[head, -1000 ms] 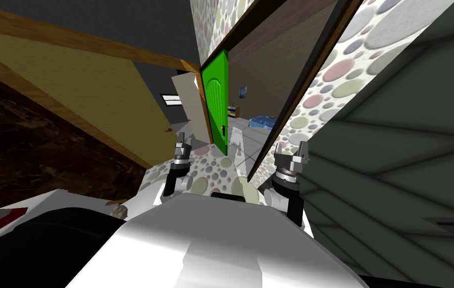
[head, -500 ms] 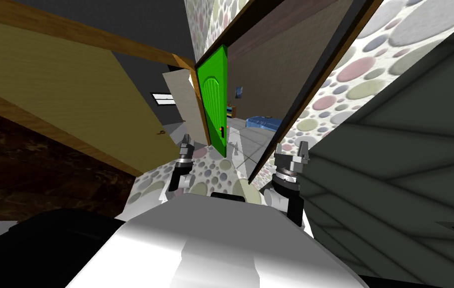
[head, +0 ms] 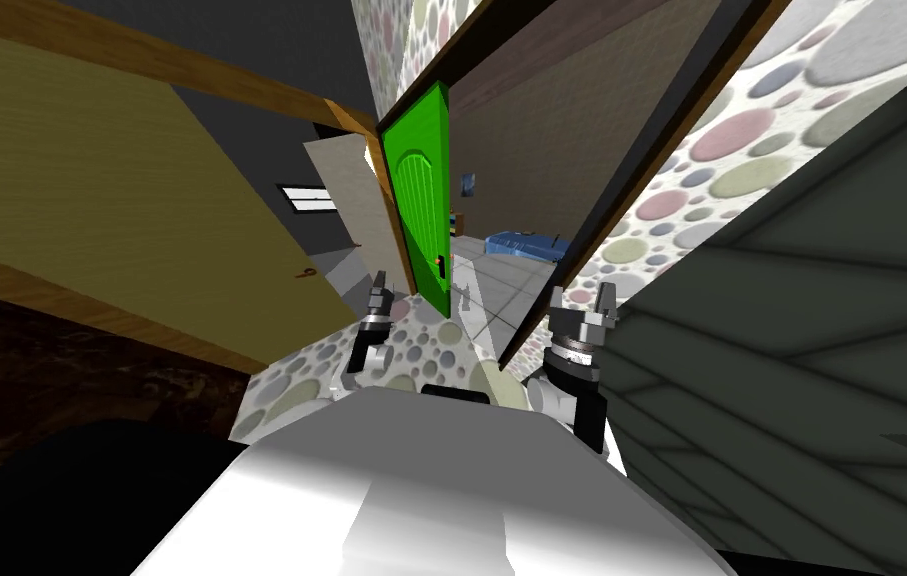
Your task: Push the door open
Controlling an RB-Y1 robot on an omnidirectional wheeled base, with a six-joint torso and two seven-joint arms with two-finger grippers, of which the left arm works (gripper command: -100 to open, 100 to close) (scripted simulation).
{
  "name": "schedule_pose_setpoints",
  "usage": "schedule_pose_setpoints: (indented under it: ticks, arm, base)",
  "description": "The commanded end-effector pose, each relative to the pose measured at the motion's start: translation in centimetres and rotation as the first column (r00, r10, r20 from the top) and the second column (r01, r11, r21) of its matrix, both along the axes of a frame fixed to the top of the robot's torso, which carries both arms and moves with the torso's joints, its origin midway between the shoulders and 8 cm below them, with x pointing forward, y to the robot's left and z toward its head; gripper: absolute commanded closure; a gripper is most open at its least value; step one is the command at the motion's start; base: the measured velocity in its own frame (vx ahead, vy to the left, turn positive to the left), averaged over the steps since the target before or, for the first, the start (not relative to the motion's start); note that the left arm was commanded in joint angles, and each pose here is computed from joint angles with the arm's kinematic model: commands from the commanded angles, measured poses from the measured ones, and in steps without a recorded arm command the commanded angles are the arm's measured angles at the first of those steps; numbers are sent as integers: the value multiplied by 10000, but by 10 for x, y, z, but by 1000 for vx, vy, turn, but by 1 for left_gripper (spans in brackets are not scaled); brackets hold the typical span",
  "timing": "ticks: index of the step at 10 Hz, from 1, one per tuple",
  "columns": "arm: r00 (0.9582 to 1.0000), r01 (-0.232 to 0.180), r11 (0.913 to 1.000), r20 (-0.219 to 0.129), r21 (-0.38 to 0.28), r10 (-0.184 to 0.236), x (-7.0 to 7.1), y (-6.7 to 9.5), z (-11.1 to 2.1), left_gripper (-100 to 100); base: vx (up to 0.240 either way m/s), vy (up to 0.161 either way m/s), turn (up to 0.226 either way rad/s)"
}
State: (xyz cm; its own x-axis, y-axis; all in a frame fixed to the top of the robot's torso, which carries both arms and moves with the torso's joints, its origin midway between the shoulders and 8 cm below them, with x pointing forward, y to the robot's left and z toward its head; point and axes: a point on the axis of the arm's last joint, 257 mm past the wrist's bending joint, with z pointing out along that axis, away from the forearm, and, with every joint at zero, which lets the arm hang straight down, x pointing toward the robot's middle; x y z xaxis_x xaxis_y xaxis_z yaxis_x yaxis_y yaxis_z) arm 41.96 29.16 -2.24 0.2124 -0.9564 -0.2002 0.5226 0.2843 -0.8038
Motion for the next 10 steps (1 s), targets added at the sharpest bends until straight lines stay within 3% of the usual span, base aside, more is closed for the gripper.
schedule_pose_setpoints:
  ticks: [1, 10]
  arm:
    - [9999, 31, 10000, -149, -42, -32, 7, 1, -9, -100]
    - [9945, 154, 9993, -1035, -334, -188, 48, 4, -56, -100]
  base:
    - [91, 141, -132]
    - [72, 110, -125]
